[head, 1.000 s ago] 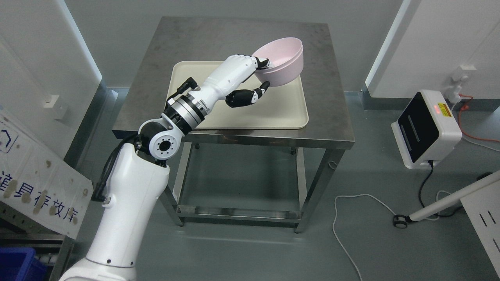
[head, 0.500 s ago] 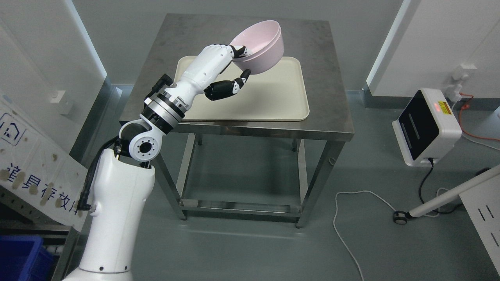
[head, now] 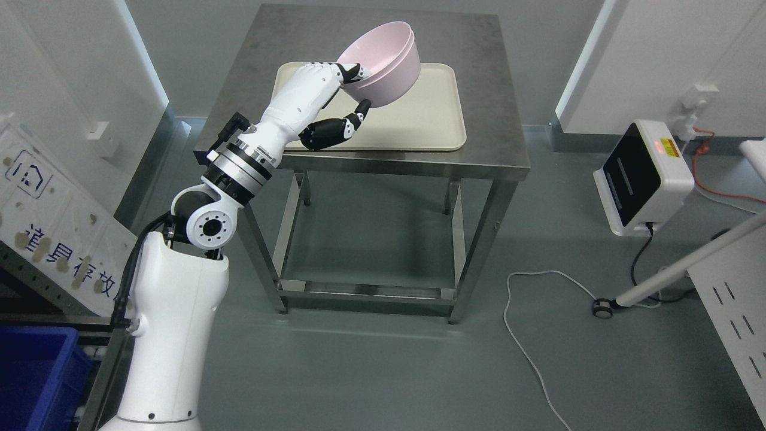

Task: Stack pink IKEA bowls on left shelf middle
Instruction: 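Hold the bowls up while turning toward the shelf of blue bins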

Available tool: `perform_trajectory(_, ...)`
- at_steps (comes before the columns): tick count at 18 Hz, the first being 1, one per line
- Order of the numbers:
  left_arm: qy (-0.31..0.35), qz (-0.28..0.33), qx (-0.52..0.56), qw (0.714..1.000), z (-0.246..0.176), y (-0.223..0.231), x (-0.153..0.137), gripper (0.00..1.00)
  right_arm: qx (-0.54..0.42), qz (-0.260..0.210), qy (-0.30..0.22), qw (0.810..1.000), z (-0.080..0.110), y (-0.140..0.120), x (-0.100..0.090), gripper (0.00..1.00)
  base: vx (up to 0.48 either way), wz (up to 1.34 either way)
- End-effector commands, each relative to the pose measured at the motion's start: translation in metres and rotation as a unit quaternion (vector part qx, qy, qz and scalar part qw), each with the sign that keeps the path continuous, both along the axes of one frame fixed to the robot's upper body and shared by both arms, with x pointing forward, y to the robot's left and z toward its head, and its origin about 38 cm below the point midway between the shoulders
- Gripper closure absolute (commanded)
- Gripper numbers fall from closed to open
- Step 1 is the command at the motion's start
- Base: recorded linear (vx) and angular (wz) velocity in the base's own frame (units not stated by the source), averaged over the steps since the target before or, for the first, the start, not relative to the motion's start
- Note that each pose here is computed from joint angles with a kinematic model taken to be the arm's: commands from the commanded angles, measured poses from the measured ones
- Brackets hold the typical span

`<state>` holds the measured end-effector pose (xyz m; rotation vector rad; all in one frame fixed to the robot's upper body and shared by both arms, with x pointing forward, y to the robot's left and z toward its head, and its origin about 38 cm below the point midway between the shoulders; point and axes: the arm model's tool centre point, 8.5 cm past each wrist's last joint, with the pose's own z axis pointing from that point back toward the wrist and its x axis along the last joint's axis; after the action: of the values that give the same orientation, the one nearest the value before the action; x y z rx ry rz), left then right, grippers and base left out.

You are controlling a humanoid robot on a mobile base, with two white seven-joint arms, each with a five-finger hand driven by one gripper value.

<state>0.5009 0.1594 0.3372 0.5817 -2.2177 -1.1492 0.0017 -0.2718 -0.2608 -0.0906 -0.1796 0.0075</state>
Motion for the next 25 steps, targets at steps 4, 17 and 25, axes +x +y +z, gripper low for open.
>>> perform_trajectory(4,-0.005,0.033,-0.018,0.999,0.005,0.031,0.001,0.94,-0.005,0.0,0.0,1.0,0.001,-0.011,0.0,0.0,-0.212,-0.27)
perform_trajectory(17,-0.017,0.035,-0.023,0.999,0.009,0.039,-0.001,0.93,-0.005,0.0,0.0,1.0,0.001,-0.011,0.0,0.0,-0.334,0.06)
perform_trajectory(25,-0.024,0.048,-0.022,0.998,0.016,0.051,0.0,0.93,-0.006,0.0,0.0,1.0,0.001,-0.011,0.0,0.0,-0.334,0.32)
